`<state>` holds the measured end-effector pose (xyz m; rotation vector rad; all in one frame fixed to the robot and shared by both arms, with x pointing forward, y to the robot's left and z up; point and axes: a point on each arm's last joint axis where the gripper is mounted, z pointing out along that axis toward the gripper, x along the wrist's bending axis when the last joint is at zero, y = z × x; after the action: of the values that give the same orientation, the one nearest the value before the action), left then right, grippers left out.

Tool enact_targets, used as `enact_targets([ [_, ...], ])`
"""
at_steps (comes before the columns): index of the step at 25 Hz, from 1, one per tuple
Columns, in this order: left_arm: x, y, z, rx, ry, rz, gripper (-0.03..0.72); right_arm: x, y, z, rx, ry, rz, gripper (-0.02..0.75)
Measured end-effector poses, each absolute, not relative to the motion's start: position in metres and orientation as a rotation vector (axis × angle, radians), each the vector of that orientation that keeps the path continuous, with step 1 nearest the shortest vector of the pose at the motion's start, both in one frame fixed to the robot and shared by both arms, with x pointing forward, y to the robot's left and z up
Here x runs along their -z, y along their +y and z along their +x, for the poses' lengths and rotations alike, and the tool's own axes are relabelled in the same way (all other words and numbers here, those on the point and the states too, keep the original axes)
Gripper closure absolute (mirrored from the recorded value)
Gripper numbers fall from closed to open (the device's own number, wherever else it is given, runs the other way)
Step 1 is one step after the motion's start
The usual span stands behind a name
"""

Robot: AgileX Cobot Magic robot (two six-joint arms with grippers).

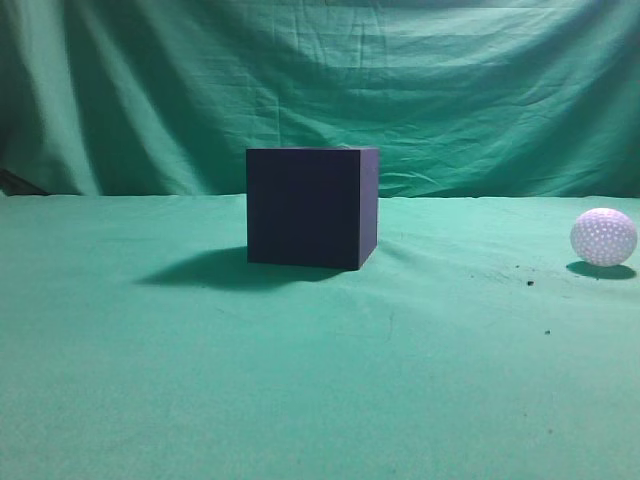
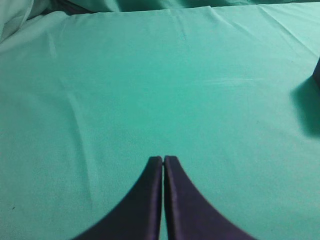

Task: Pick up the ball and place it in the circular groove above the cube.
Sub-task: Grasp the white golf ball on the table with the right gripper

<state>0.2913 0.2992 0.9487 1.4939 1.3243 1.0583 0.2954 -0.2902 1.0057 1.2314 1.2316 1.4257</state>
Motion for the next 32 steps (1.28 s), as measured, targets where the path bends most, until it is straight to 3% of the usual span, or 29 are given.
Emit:
enact_targets([
  [7,-0.949,0.299,0.291,-1.058,1.324,1.494,0.688,-1.033,-0.282,0.334,-1.162,1.587,1.537,0.738],
  [13,-0.949,0.299,0.291,-1.058,1.324,1.494,0.688,-1.021,-0.275,0.368,-0.899,1.857,1.784,0.738],
  [19,-0.949,0.299,0.291,-1.058,1.324,1.494,0.688,-1.022,-0.265,0.396,-0.733,2.096,1.768,0.738],
  [29,-0.949,0.299,0.291,-1.058,1.324,1.494,0.688,-1.023,-0.213,0.443,-0.62,2.397,1.533,0.738],
  [30,-0.949,0.299,0.291,-1.058,1.324,1.494,0.688,-1.021,-0.21,0.449,-0.601,2.406,1.528,0.691],
  [31,-0.949,0.299,0.291,-1.058,1.324,1.494,0.688,-1.018,-0.209,0.456,-0.579,2.417,1.526,0.691],
  [32,-0.949,0.299,0.291,-1.058,1.324,1.494,0.688,-1.018,-0.207,0.462,-0.568,2.42,1.521,0.619],
])
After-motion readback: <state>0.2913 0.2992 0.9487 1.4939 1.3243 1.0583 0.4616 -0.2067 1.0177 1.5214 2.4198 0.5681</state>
